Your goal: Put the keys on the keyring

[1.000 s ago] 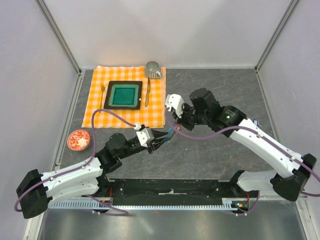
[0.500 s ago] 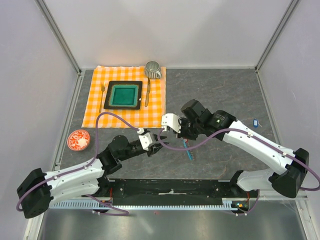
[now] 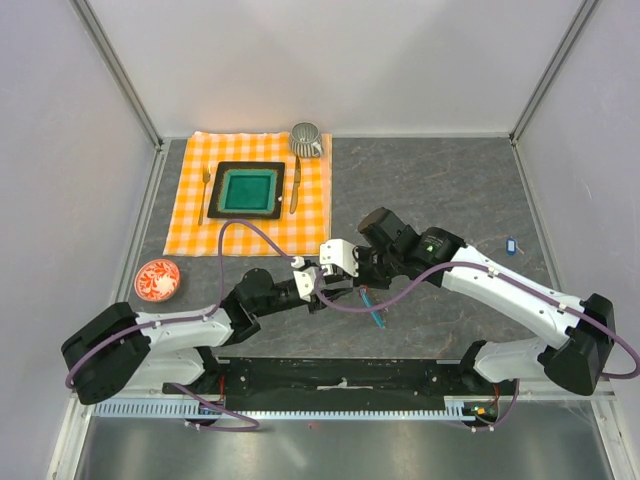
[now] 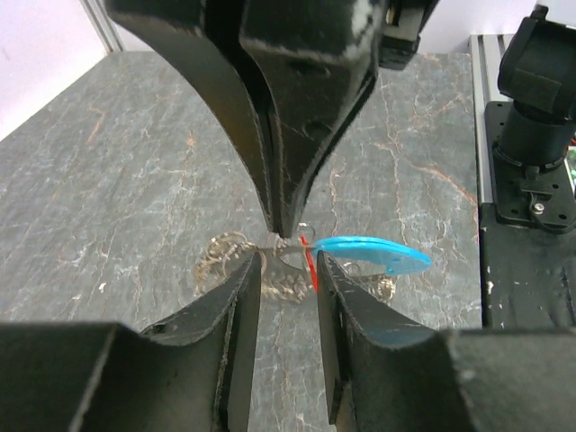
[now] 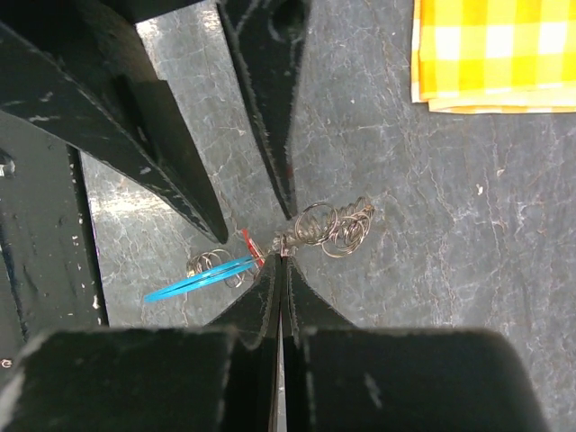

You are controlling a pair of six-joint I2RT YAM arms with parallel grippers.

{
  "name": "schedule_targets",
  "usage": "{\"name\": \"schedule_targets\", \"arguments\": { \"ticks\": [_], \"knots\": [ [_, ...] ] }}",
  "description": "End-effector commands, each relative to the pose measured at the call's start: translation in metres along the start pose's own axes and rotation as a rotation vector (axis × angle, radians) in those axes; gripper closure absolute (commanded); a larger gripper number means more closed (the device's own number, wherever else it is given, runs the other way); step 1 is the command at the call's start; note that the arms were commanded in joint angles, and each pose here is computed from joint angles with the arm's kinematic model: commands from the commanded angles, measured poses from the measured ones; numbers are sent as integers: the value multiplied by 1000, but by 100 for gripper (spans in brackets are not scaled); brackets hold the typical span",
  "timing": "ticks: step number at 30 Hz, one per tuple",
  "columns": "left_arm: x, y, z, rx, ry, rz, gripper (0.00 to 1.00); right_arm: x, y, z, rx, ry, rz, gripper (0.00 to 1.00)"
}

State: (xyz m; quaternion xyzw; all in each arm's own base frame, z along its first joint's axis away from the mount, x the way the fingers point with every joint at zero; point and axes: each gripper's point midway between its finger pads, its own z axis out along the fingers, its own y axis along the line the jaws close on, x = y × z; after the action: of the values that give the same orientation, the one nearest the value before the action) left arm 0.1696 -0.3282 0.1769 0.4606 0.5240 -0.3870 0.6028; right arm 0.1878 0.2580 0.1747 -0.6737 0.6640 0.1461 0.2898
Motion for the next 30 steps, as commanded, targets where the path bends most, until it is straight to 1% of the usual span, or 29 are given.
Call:
{"name": "schedule_targets", "arguments": {
  "ticks": [1, 6, 11, 21, 26, 30],
  "knots": [
    [-36, 5, 7, -2, -140, 41, 62, -16, 2, -4, -1, -77, -43, 100],
    [-29, 1, 12, 35, -109, 57, 66, -17, 5, -4, -8, -88, -49, 100],
    [-21, -2, 16, 59, -75, 57, 67, -18, 6, -6, -7, -96, -53, 100],
    [-9, 3, 20, 43, -31, 60, 69, -21, 9, -9, -6, -116, -60, 100],
    [0, 11, 17, -3, 10, 69, 69, -19, 7, -13, 14, -116, -54, 100],
    [1, 13, 12, -25, 1, 72, 69, -22, 7, -15, 22, -130, -55, 100]
  ]
}}
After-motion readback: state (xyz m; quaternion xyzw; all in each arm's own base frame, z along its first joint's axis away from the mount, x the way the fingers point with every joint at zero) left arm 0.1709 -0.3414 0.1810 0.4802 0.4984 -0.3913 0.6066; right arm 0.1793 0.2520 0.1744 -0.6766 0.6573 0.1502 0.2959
